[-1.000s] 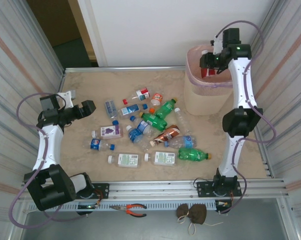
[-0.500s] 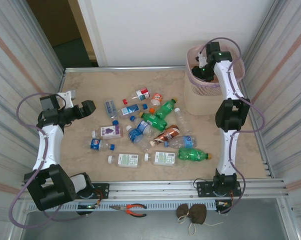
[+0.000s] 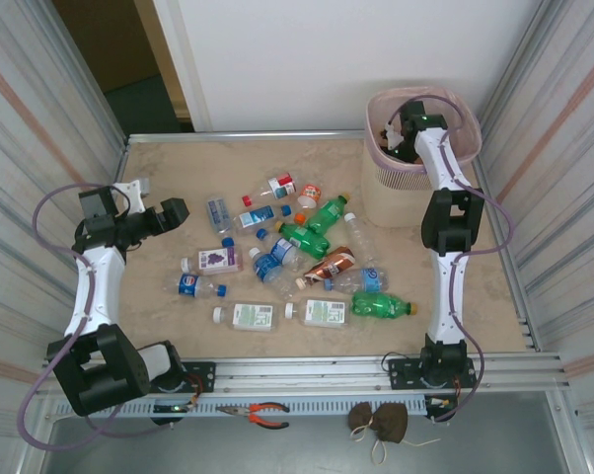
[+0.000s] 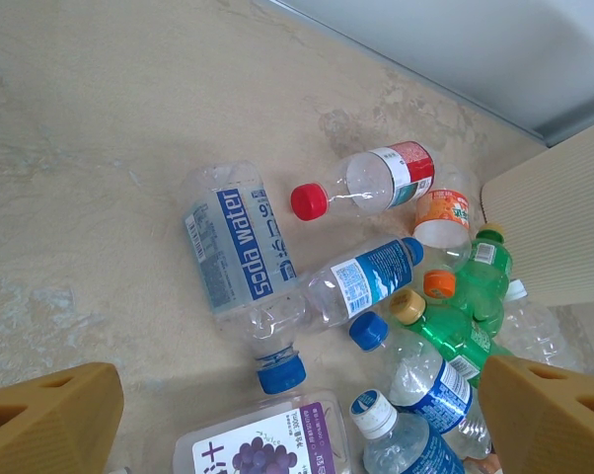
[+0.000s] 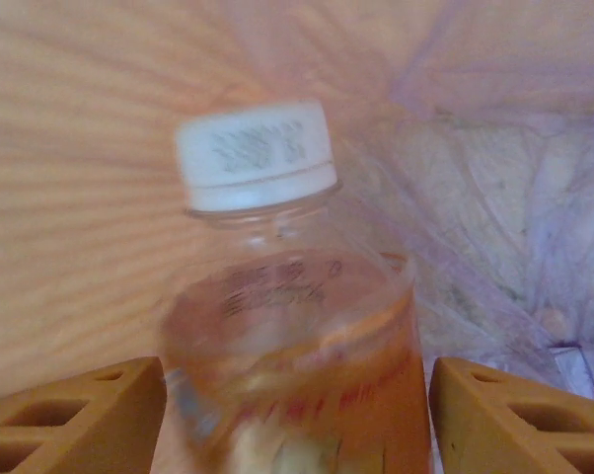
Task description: Put the plastic bottles in the bin
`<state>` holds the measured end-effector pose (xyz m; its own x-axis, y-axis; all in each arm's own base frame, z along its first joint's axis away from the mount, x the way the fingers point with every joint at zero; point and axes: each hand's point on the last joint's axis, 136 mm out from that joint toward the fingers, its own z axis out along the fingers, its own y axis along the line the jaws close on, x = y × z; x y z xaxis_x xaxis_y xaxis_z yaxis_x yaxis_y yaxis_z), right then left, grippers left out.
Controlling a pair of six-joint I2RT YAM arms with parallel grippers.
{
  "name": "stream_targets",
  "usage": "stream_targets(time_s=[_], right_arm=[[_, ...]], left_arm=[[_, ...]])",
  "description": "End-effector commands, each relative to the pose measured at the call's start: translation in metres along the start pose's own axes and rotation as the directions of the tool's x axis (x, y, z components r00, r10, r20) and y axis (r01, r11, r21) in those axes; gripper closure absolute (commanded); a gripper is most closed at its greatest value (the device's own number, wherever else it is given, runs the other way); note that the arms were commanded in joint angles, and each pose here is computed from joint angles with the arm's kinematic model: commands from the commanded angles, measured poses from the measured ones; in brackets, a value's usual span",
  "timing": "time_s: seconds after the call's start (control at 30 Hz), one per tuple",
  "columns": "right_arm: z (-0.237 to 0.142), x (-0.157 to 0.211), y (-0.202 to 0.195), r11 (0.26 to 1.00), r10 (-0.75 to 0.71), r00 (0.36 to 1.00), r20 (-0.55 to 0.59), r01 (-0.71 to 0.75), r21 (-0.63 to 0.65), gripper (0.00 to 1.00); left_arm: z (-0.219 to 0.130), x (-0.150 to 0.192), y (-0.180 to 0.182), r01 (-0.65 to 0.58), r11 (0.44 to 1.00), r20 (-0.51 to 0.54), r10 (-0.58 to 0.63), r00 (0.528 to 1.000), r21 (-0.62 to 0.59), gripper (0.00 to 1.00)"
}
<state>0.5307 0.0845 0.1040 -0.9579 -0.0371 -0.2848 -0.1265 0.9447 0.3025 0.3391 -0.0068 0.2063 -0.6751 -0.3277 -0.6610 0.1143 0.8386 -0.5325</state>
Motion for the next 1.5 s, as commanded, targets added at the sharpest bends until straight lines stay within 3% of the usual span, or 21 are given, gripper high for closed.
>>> stream_targets(time_s=[0.0,0.47,0.83,1.1,1.47], right_arm=[[-0.002,-0.001,0.006,0.999,0.016,1.000,0.007,-0.016,-0.037,0.28],[-0.105,-0.014,0.019,0.998,0.040,0.981,0.187,-0.030,-0.061,0.25],[-0.208,-0.011,0.033,0.998,0.053,0.922,0.383,-0.038,-0.048,0.25],[-0.266,0.009,0.043,0.998,0.054,0.866,0.496,-0.053,-0.017,0.25],[-0.296,0.050,0.048,0.998,0.058,0.833,0.550,-0.066,-0.005,0.24]], left_arm=[[0.001,0.005,0.000,0.023,0.999,-0.011,-0.023,1.000,0.022,0.07],[0.003,0.007,0.000,0.031,1.000,-0.029,-0.031,0.999,-0.004,0.11],[0.018,0.024,0.024,0.045,0.966,-0.152,-0.086,0.985,-0.254,0.10],[0.052,0.034,0.019,0.005,0.929,-0.230,-0.097,0.968,-0.370,0.12],[0.111,0.033,0.018,0.006,0.878,-0.282,-0.160,0.946,-0.478,0.13]])
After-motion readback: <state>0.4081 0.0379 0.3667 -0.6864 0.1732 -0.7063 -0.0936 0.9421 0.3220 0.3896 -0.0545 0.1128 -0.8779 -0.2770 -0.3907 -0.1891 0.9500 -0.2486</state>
